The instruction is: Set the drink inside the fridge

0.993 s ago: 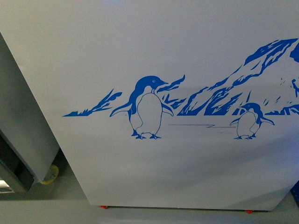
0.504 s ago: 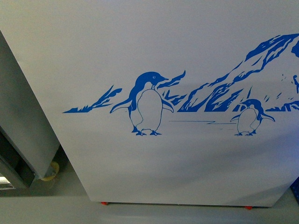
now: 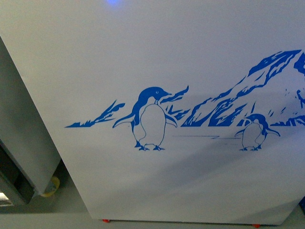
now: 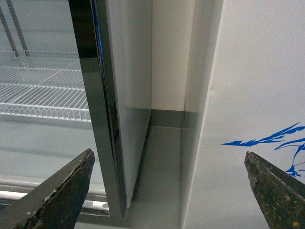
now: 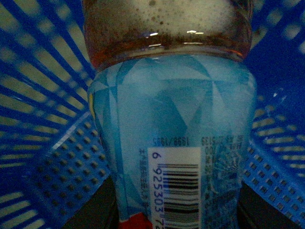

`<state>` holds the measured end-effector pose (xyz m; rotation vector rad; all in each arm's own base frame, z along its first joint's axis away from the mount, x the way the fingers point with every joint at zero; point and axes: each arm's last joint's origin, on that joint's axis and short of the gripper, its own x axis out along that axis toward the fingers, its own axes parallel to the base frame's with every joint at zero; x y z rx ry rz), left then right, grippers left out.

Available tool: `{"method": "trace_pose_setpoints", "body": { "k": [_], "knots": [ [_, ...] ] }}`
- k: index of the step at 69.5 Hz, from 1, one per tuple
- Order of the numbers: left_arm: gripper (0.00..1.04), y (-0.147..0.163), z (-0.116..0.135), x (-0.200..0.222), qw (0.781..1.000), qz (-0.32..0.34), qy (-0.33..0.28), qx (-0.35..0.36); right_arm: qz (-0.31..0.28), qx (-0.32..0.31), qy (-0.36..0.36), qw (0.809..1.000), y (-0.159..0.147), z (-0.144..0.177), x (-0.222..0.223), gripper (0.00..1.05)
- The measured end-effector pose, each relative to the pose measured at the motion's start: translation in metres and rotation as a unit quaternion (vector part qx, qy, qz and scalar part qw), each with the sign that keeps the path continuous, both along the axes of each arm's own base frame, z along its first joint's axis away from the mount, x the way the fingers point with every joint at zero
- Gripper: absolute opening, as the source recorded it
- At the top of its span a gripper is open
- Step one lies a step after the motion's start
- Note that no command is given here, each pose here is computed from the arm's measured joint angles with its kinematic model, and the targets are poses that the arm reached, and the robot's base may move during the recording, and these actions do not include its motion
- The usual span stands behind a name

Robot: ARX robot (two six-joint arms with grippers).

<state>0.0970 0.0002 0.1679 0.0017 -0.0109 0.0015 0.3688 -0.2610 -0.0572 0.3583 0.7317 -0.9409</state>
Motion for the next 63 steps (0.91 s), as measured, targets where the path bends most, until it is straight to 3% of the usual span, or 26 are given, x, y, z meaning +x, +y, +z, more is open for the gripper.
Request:
{"method": "trace_pose_setpoints", "body": {
  "k": [12, 16, 29, 39, 46, 63],
  "knots": [
    [0.97, 0.0, 0.0, 0.0, 1.0, 0.0, 0.0, 0.0, 0.024, -0.047, -0.041, 0.998, 0.017, 0.084, -0.03, 0.4],
    [0.97, 0.0, 0.0, 0.0, 1.0, 0.0, 0.0, 0.0, 0.045, -0.092, -0.062, 0.993, 0.033, 0.124, -0.057, 0.4],
    [0.97, 0.0, 0.0, 0.0, 1.0, 0.0, 0.0, 0.0, 0.115, -0.154, -0.114, 0.975, 0.075, 0.202, -0.109, 0.4],
    [0.97, 0.0, 0.0, 0.0, 1.0, 0.0, 0.0, 0.0, 0.189, -0.213, -0.176, 0.942, 0.115, 0.269, -0.143, 0.4],
    [0.97, 0.0, 0.0, 0.0, 1.0, 0.0, 0.0, 0.0, 0.227, -0.264, -0.23, 0.909, 0.146, 0.319, -0.175, 0.4],
    [0.97, 0.0, 0.0, 0.0, 1.0, 0.0, 0.0, 0.0, 0.26, -0.316, -0.309, 0.858, 0.196, 0.368, -0.233, 0.4]
  ]
}}
